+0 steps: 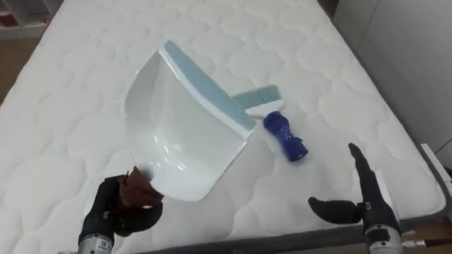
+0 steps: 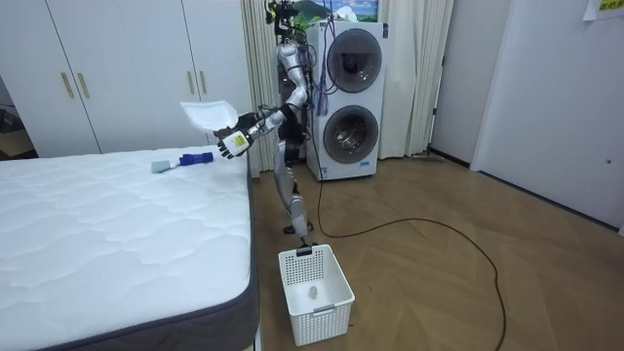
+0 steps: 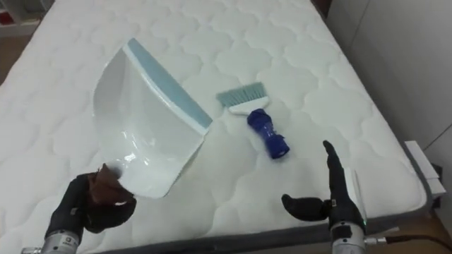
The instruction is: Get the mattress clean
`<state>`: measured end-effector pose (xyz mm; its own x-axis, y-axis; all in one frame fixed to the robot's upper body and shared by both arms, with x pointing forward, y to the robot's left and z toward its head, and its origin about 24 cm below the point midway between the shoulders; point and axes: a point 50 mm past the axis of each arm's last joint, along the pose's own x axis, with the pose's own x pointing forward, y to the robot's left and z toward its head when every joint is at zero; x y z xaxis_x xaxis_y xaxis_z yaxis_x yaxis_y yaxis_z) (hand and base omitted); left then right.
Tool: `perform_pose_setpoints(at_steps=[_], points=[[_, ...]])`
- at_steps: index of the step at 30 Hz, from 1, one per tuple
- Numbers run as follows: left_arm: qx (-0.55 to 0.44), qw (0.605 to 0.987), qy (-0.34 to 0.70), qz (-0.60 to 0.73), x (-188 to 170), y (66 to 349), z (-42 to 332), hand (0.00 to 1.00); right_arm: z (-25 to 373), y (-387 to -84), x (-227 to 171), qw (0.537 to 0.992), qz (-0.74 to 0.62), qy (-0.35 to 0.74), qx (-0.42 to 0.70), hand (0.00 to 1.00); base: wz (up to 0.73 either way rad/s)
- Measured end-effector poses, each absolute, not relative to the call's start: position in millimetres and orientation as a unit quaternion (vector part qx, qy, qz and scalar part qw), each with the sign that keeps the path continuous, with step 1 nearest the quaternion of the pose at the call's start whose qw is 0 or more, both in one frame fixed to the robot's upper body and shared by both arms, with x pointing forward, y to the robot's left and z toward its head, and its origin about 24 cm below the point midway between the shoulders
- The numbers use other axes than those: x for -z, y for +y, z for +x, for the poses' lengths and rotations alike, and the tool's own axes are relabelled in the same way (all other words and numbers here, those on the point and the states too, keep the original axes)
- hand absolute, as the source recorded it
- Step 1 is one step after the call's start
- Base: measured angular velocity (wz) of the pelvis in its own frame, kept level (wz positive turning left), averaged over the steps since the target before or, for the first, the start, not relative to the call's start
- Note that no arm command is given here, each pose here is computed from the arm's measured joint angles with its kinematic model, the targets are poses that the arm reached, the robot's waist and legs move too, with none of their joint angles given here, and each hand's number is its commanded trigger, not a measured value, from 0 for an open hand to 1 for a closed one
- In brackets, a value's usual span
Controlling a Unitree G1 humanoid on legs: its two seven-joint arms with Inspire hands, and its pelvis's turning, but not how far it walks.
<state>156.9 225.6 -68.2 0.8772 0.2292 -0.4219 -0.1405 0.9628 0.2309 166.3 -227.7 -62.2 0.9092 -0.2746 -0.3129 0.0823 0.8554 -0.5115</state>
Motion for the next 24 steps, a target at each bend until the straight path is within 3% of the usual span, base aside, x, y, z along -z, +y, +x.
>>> perform_pose_setpoints(at_steps=[5, 10, 24], points=[[-0.104, 0.932, 0.333, 0.093, 104.8, 232.5, 128.9, 0.00, 157.5, -230.4, 78.9, 0.931, -0.255, 0.244, 0.096, 0.00, -0.14], [-0.131, 0.870, 0.466, 0.099, 138.5, 246.6, 78.1, 0.00, 127.1, -238.3, 110.0, 0.892, -0.278, 0.346, 0.088, 0.00, -0.12], [-0.147, 0.832, 0.530, 0.076, 150.2, 253.7, 41.9, 0.00, 55.7, -247.8, 150.8, 0.813, -0.235, 0.530, 0.057, 0.00, -0.05]])
